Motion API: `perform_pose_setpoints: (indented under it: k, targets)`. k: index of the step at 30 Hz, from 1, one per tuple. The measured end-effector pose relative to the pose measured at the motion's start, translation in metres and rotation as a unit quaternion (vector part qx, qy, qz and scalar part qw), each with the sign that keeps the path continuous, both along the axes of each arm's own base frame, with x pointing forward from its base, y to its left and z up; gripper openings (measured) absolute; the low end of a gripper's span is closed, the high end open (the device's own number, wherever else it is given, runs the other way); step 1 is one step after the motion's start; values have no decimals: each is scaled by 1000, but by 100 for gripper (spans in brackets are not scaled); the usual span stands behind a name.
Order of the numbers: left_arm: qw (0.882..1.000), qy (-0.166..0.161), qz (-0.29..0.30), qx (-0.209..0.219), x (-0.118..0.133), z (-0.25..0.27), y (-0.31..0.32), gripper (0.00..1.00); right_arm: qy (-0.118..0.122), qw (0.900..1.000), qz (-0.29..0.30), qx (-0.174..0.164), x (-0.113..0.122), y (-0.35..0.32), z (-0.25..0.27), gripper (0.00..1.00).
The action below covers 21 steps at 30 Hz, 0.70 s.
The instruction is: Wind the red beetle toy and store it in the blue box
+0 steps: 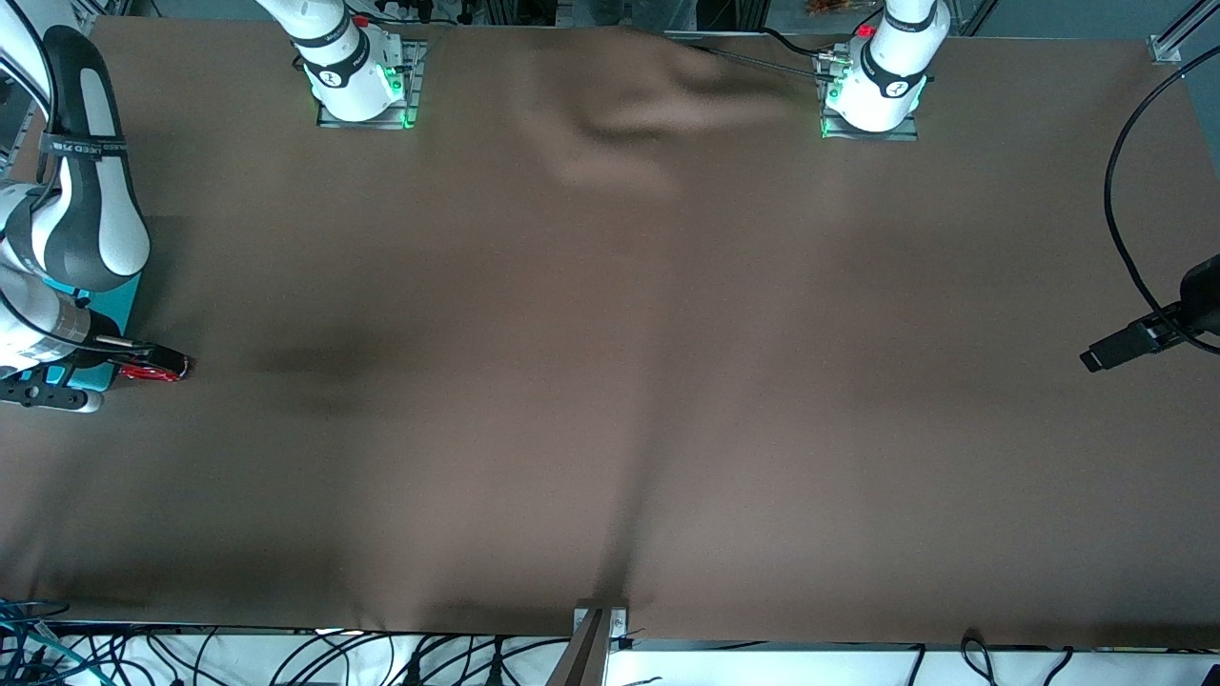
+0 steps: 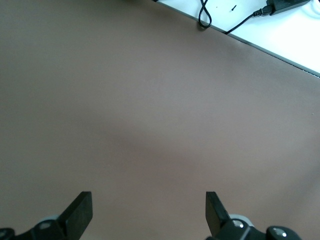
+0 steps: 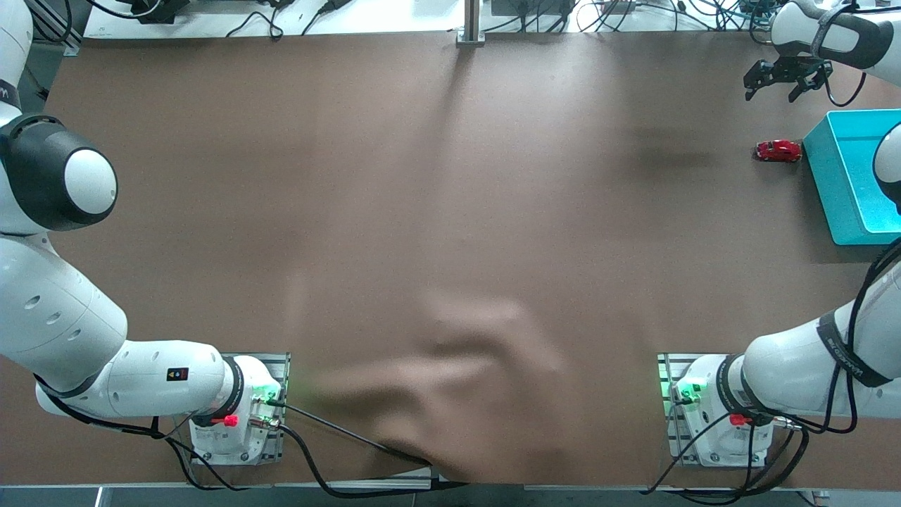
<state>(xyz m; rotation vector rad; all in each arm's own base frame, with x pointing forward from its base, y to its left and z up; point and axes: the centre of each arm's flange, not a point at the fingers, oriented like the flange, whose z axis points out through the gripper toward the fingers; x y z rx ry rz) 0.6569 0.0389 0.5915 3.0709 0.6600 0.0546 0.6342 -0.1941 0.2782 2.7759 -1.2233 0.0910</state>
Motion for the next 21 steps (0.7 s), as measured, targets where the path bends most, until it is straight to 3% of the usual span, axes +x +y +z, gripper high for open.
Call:
perform_pose_setpoints:
  k: [21]
  targets:
    - [1000, -6, -2, 0, 1, 2, -3, 100, -15, 991, -131, -13, -14, -48, -25, 100]
